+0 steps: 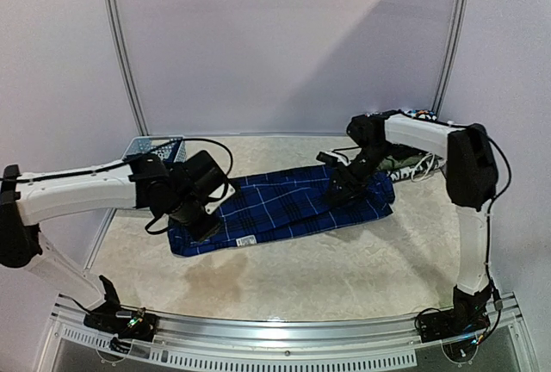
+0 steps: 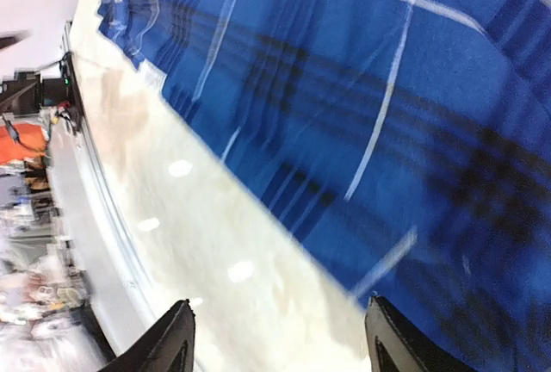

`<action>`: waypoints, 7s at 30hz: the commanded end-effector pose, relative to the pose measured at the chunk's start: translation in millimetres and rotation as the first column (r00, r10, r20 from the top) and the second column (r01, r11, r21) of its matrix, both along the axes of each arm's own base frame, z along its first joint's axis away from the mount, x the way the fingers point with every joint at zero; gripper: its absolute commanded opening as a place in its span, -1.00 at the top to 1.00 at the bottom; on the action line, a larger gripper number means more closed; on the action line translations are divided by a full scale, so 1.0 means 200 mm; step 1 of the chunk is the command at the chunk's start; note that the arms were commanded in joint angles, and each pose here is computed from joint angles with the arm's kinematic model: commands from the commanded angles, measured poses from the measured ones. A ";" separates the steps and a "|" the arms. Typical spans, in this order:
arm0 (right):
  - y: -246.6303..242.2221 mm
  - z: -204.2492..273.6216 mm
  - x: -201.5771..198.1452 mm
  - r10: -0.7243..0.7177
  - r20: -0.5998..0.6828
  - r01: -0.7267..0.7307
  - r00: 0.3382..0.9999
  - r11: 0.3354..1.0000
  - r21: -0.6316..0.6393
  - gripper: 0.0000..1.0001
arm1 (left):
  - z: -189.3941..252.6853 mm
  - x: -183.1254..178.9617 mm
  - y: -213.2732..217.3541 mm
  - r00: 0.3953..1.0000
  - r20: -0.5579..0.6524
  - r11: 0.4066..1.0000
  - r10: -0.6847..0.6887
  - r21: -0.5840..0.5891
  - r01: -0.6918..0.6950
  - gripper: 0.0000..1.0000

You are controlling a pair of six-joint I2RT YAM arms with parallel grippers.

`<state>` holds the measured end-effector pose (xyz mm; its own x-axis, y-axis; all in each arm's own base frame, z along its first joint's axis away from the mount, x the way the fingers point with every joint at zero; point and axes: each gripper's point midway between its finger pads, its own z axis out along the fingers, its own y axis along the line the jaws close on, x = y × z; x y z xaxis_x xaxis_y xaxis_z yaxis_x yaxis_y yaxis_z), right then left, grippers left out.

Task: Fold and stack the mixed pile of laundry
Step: Rotate the rectangle-folded shirt at the center of the board.

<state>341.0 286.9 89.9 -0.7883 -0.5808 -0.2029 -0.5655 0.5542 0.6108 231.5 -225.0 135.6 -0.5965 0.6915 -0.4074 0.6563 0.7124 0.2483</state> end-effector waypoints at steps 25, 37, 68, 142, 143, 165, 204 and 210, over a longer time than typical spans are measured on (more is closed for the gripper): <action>-0.67 0.02 0.11 -0.032 0.376 0.156 0.926 0.939 -0.306 -0.98 | -0.66 -0.25 -0.04 0.845 -0.504 0.868 -0.180 0.323 0.378 1.00; -0.58 -0.44 0.18 0.140 0.243 0.018 0.960 0.834 -0.551 -0.68 | -0.47 -0.49 -0.13 0.811 -0.555 0.852 -0.184 0.321 0.413 1.00; -0.55 0.02 0.06 0.073 0.393 0.100 0.917 0.910 -0.403 -0.88 | -0.82 -0.11 0.26 0.874 -0.487 0.813 -0.005 0.507 0.287 0.13; -0.61 -0.38 0.34 0.200 0.347 0.054 0.916 0.797 -0.601 -0.80 | -0.40 -0.36 0.53 0.622 -0.368 0.645 0.691 -0.075 -0.761 1.00; -0.58 -0.39 0.38 0.199 0.349 0.054 0.916 0.799 -0.599 -0.79 | -0.40 -0.38 0.52 0.622 -0.376 0.641 0.687 -0.090 -0.762 1.00; -0.37 -0.14 0.92 0.113 0.609 0.256 0.785 0.836 -0.486 -0.97 | -0.32 -0.53 -0.51 0.937 -0.320 0.990 0.137 0.025 -0.136 0.22; -0.79 0.57 0.28 -0.259 0.725 0.486 0.638 0.866 -0.119 -0.69 | -0.69 -0.51 -1.10 0.857 -0.458 0.972 -0.235 -0.128 0.198 0.94; -0.71 0.38 0.34 -0.245 0.627 0.423 0.740 0.893 -0.150 -0.64 | -0.56 -0.50 -1.44 0.835 -0.431 0.934 -0.342 -0.255 0.251 0.72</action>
<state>402.5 131.8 188.1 -0.6884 -0.3948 -0.6085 -0.4622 0.8853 -0.0515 142.7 -471.3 15.1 -0.5732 0.7903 -0.2165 0.8192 0.5464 -0.1742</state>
